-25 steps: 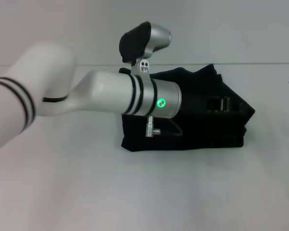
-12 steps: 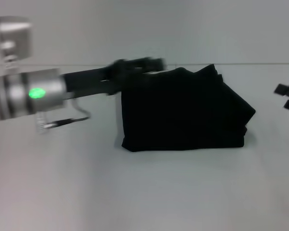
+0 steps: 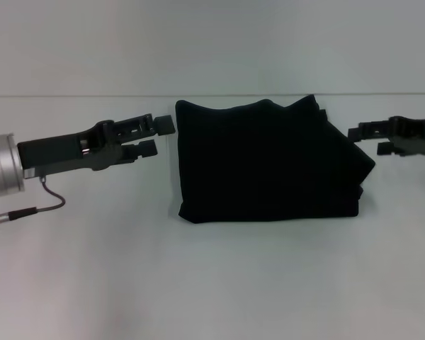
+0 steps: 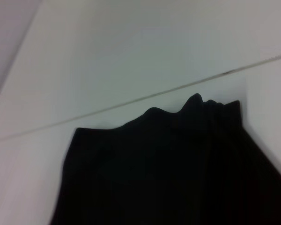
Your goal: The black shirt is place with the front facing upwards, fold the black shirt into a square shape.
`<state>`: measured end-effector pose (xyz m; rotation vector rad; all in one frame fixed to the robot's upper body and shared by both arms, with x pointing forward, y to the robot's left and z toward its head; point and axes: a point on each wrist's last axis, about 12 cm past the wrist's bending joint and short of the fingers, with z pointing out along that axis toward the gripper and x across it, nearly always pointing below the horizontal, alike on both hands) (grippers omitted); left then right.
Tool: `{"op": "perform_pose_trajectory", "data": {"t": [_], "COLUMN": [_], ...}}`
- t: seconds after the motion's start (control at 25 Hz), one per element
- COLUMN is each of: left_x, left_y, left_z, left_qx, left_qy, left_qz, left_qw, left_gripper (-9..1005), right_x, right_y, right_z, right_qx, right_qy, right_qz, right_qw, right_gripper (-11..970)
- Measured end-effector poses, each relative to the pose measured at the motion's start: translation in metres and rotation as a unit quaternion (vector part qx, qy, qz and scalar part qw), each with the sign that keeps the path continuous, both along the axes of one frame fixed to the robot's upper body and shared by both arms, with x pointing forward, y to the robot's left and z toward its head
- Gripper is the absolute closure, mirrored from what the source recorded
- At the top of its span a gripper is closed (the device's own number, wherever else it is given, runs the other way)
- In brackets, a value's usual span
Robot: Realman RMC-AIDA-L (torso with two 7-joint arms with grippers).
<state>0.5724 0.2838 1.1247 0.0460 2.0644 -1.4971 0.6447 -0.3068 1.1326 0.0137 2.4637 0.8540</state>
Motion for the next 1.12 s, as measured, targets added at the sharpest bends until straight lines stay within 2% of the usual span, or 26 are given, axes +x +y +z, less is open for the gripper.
{"op": "perform_pose_trajectory", "data": {"t": [0.2,0.36,0.64,1.12], "left_x": [0.0,0.0,0.0,-0.001], "left_y": [0.001,0.0,-0.002,-0.002], "left_z": [0.002,0.002,0.0,-0.002], "left_qx": [0.002,0.002,0.002,-0.001], "left_qy": [-0.005,-0.007,-0.008,-0.007], "left_qz": [0.0,-0.001,0.004,0.008], "left_qw": [1.0,1.0,1.0,1.0], "left_gripper": [60,60,60,59], "right_x": [0.018,0.022,0.023,0.02], "right_y": [0.028,0.045,0.061,0.079], "right_z": [0.008,0.001,-0.021,-0.033], "right_qx": [-0.051,-0.07,-0.091,-0.104], "right_qy": [0.004,0.003,-0.01,-0.017], "right_qz": [0.019,0.023,0.001,0.005], "right_qw": [0.999,0.997,0.996,0.994], "right_gripper": [212,214,217,223]}}
